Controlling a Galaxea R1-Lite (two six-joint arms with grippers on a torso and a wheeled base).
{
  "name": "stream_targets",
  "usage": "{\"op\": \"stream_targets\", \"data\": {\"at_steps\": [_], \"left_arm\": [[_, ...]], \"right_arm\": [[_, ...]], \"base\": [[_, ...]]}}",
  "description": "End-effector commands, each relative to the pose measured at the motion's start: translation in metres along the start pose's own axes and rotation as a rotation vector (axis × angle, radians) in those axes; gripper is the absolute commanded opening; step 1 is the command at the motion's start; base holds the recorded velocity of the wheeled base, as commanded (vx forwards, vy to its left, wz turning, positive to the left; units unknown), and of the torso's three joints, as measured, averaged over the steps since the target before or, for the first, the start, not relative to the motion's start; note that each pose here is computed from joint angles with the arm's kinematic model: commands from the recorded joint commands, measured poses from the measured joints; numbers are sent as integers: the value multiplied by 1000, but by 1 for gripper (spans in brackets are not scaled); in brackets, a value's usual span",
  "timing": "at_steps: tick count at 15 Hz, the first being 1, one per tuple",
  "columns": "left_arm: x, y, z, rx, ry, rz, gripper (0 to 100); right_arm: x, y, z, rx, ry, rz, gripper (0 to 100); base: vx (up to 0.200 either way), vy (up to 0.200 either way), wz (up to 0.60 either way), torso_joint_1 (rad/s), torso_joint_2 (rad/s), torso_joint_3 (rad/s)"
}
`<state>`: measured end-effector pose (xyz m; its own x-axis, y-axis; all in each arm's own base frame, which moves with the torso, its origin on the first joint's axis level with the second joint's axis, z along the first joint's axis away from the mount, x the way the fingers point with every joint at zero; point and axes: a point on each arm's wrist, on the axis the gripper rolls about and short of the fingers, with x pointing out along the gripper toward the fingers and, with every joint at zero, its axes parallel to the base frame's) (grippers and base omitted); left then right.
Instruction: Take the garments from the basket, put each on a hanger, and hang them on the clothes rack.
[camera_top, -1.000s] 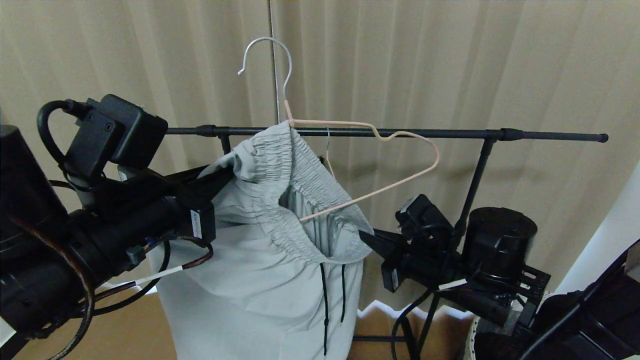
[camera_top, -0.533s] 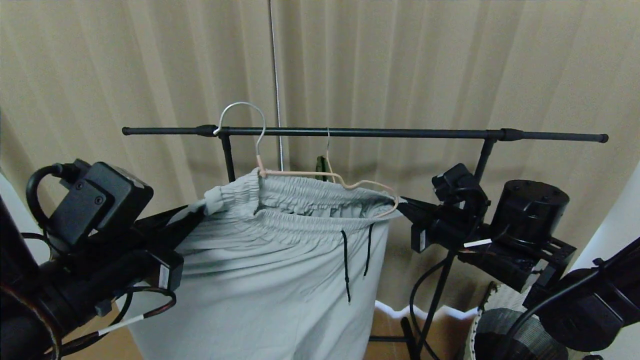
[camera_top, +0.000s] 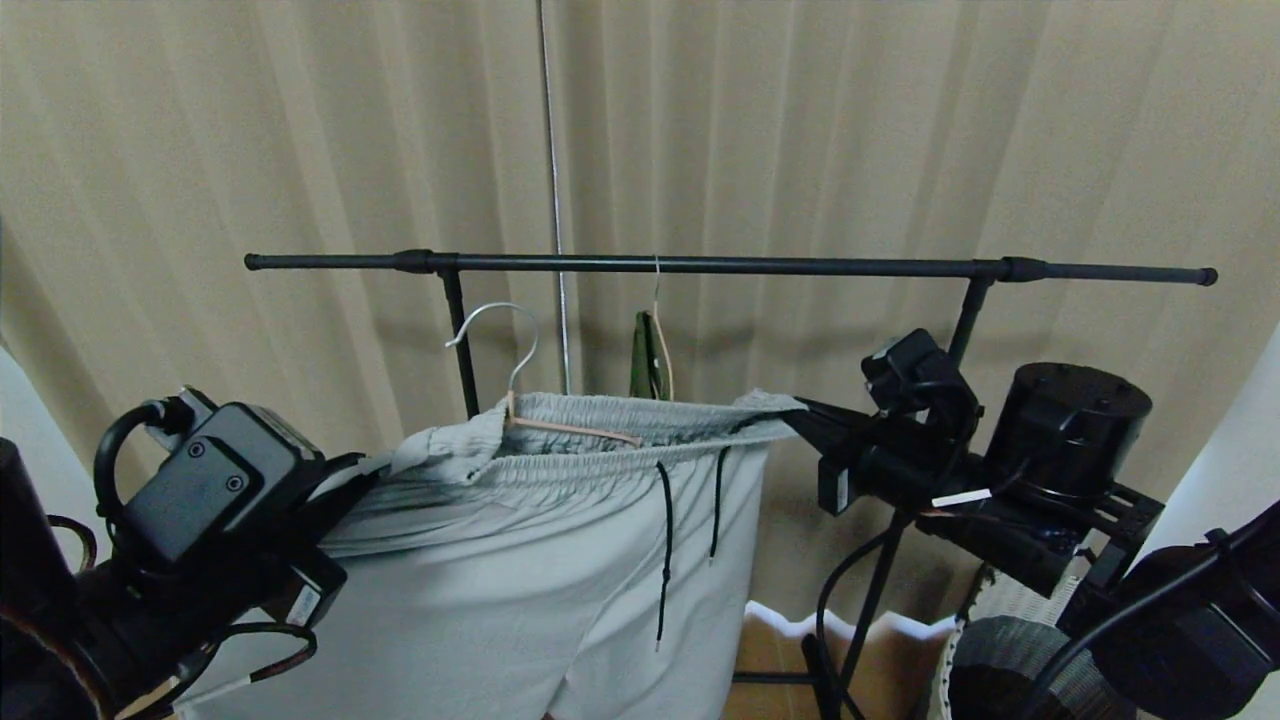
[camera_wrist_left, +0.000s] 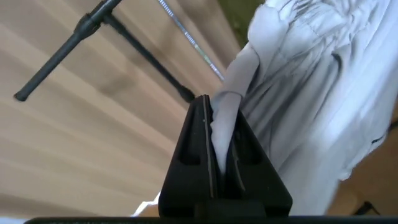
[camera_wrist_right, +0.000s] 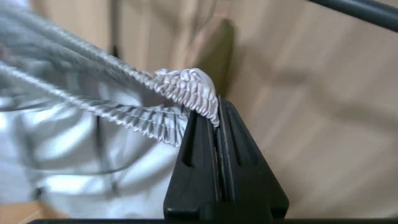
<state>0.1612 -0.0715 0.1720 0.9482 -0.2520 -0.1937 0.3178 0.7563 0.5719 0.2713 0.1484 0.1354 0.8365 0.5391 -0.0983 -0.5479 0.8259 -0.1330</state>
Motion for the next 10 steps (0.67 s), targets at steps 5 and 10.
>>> {"op": "stream_targets", "data": {"at_steps": [5,10], "left_arm": [[4,6,9,-207,14,93,0],[6,-6,21,-277,-53,30,0]], "right_arm": [[-24,41,-3,-13,18,147,0],[-30,57,-2,-22,20,204,100]], "base": [[0,0,0,0,0,0],[0,0,0,0,0,0]]}}
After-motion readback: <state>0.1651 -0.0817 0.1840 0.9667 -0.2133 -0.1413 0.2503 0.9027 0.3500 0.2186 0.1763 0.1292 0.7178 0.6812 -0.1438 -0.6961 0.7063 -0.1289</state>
